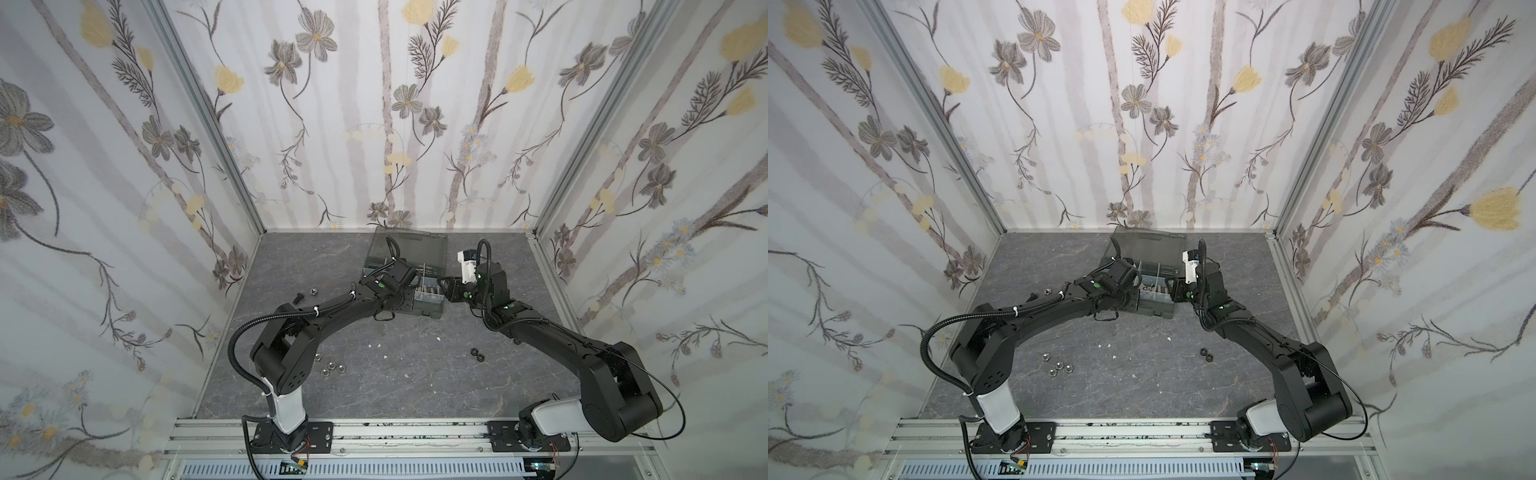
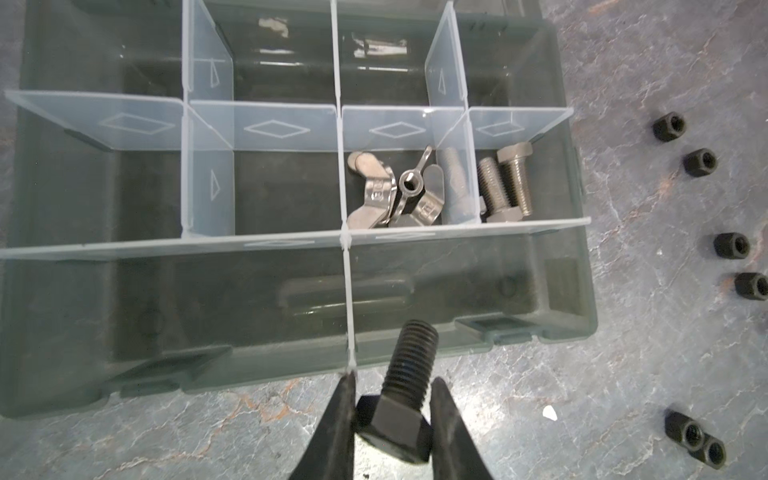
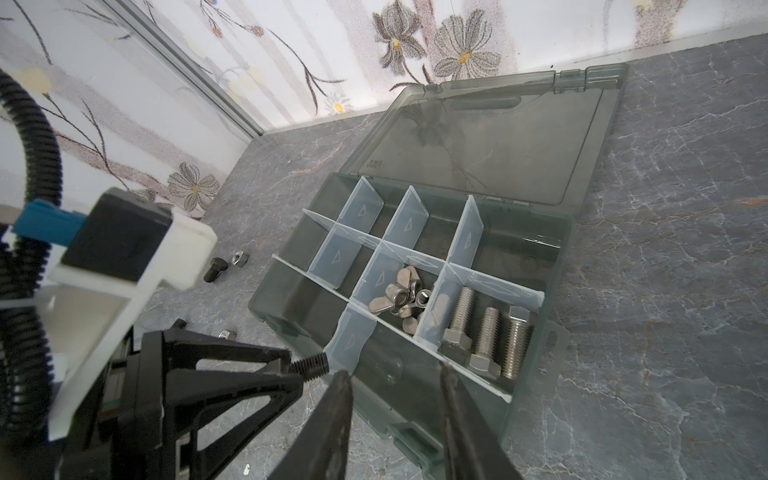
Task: Sort the screws and nuts into containers
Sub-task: 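Lift the black bolt over the box and release it into a compartment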
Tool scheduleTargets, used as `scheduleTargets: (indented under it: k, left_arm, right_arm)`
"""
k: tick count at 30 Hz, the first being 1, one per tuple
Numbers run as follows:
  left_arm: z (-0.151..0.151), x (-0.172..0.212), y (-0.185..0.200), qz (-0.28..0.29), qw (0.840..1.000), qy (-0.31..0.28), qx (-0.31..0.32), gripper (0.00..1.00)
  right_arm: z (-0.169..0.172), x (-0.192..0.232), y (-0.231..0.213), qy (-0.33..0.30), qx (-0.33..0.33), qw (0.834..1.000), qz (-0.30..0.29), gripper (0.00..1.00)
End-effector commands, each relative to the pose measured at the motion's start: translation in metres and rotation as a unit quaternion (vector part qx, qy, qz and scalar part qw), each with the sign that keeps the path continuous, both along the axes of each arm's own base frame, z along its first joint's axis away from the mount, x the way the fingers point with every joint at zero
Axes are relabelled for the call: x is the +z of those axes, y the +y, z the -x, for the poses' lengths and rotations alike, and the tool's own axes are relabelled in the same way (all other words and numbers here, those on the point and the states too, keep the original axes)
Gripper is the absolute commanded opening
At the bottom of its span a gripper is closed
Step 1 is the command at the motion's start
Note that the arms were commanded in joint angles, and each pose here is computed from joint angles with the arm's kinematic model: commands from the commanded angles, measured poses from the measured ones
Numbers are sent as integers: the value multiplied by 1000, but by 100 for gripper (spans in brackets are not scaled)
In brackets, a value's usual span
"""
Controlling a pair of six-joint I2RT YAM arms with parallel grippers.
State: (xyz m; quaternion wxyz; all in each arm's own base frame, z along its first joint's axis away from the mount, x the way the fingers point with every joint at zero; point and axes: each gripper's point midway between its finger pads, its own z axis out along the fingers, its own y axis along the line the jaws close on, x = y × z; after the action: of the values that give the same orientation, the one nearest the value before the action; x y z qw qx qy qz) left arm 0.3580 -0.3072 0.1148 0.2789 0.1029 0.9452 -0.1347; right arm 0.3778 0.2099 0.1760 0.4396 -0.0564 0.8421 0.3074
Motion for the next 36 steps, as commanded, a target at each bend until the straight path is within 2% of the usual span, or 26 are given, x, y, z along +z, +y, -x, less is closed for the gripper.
scheduleTargets:
  k: [1, 9, 15, 26, 32, 36]
  left_arm:
    - [-13, 10, -2, 0, 1000, -17, 3, 19]
    - [-39, 14, 7, 11, 999, -21, 28, 19]
    - [-58, 4, 24, 14, 999, -9, 49, 19]
    - [-84, -11, 31, 10, 998, -2, 60, 19]
    - [-93, -26, 32, 7, 998, 11, 59, 23]
    - [-95, -27, 30, 9, 998, 10, 57, 33]
  right_arm:
    - [-2, 10, 3, -16, 4, 1000, -15, 37]
    - [-3, 9, 3, -14, 2, 1000, -15, 37]
    - [-3, 7, 3, -12, 2, 1000, -14, 37]
    - [-4, 4, 3, -9, 2, 1000, -11, 37]
    - [-4, 3, 4, -7, 2, 1000, -10, 37]
    - [-4, 1, 4, -5, 2, 1000, -8, 37]
